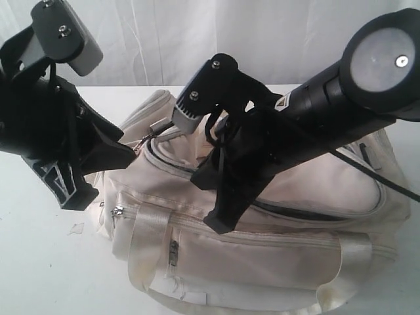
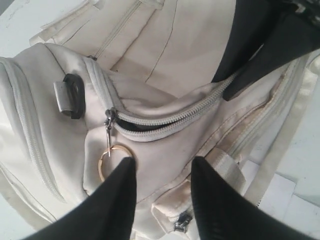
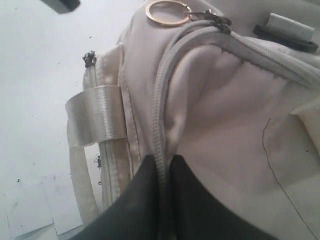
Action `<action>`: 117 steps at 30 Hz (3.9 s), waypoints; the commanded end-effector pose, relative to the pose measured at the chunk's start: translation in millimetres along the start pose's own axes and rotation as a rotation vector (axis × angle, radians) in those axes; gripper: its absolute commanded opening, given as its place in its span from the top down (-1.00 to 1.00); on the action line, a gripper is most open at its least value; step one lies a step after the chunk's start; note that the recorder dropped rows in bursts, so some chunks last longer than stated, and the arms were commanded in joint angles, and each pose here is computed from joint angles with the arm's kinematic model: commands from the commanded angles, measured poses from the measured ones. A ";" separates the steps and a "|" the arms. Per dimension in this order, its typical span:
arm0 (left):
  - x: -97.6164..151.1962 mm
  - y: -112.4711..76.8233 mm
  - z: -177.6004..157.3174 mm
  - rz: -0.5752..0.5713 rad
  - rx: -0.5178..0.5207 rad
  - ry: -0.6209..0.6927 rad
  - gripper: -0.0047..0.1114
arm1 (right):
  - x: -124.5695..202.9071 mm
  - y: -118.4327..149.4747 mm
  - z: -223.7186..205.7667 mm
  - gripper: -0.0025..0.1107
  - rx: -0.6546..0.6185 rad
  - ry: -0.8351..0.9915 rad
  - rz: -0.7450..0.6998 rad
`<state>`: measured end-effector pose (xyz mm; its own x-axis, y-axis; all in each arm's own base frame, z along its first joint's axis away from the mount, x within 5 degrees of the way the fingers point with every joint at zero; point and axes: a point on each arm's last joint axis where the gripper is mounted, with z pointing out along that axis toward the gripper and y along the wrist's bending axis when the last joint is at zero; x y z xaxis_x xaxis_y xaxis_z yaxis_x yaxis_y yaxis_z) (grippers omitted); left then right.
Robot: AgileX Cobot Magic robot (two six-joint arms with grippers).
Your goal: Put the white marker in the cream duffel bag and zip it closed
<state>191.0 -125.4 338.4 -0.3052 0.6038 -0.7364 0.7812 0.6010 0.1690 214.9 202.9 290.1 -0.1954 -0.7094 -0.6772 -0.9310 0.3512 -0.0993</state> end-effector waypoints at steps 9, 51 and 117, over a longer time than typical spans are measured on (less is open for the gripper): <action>1.6 -2.9 -1.6 -0.014 0.023 0.000 0.21 | 1.9 4.6 -6.2 0.77 -0.031 0.027 -0.010; 1.6 -3.5 -1.1 -0.006 0.031 0.002 0.23 | -13.0 -2.2 -17.3 0.82 0.010 0.013 -0.072; 5.1 -32.8 86.0 0.465 0.286 0.074 0.92 | -10.7 -84.7 -53.4 0.86 0.479 -0.026 -0.145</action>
<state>215.3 -186.5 274.7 0.0990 0.8147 -0.5714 0.9441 0.1046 0.3127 273.2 153.0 334.3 -0.0903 -0.7592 -0.6445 -0.7353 0.4873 -0.4710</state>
